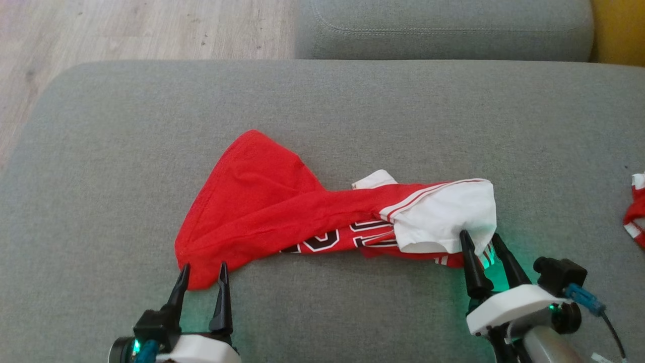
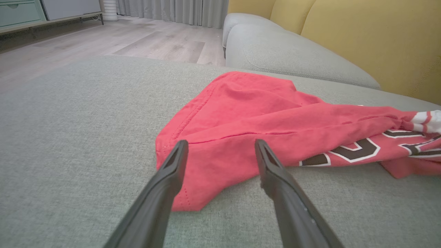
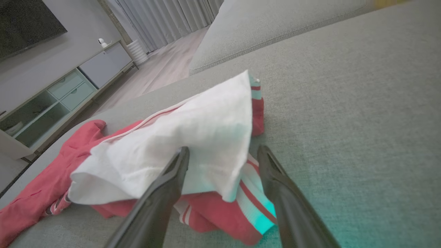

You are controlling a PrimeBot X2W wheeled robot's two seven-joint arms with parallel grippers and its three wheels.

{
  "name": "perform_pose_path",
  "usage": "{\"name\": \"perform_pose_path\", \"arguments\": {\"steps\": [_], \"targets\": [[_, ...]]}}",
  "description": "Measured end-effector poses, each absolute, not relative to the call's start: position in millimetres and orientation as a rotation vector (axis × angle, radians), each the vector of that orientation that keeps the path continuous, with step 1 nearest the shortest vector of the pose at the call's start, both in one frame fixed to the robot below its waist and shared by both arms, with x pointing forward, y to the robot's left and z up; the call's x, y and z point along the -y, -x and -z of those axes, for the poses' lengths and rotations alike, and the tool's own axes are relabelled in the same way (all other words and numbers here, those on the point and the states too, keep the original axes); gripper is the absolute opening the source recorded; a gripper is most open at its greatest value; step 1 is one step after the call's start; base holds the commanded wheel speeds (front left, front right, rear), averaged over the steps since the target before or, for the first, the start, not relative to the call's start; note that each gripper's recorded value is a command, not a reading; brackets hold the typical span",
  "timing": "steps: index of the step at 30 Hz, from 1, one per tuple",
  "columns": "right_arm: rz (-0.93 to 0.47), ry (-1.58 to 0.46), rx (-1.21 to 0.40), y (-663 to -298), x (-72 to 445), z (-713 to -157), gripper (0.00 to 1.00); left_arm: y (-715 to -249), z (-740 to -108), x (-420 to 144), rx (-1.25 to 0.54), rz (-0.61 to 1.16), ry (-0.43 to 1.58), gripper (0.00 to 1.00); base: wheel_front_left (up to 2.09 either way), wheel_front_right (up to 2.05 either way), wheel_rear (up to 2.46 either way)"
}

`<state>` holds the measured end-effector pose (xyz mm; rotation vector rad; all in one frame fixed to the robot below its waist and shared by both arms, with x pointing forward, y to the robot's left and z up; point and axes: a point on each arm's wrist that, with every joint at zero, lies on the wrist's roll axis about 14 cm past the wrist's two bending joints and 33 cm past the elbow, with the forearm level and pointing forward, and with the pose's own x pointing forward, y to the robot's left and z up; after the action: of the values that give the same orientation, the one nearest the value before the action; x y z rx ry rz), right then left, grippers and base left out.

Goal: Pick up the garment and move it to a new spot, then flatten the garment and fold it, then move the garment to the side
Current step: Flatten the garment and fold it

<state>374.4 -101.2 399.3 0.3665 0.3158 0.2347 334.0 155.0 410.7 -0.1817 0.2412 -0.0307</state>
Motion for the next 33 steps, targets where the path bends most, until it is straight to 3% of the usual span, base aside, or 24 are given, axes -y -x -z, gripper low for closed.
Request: {"name": "perform_pose_path", "arguments": {"steps": [2,3,4,5,8,14,25,33], "targets": [[-0.235,-0.355,-0.312,-374.7,102.3,-400.0,0.73,-334.1,-411.2,-154.5,-0.24,0.033,0.182,1.0,0.0,0.0,0.0],[-0.233,-0.351,-0.313,-374.4,103.3,-399.4,0.49,-334.0,-411.5,-154.2,-0.239,0.034,0.182,1.0,0.0,0.0,0.0],[-0.228,-0.351,-0.315,-374.1,104.5,-398.7,0.42,-333.8,-411.4,-154.0,-0.239,0.034,0.181,1.0,0.0,0.0,0.0],[-0.222,-0.353,-0.318,-373.8,105.7,-397.7,0.25,-333.4,-411.2,-153.8,-0.24,0.035,0.181,1.0,0.0,0.0,0.0],[-0.21,-0.353,-0.333,-371.3,107.7,-393.2,0.0,-332.6,-409.9,-154.0,-0.245,0.033,0.185,1.0,0.0,0.0,0.0],[-0.194,-0.356,-0.332,-370.4,111.4,-393.6,0.0,-332.2,-411.8,-154.7,-0.238,0.032,0.184,1.0,0.0,0.0,0.0],[-0.172,-0.359,-0.145,-381.6,133.0,-446.4,0.0,-340.6,-419.4,-150.3,-0.214,0.045,0.231,1.0,0.0,0.0,0.0],[-0.144,-0.36,-0.151,-375.0,148.0,-441.9,0.0,-359.6,-410.8,-151.9,-0.245,0.019,0.275,1.0,0.0,0.0,0.0]]}}
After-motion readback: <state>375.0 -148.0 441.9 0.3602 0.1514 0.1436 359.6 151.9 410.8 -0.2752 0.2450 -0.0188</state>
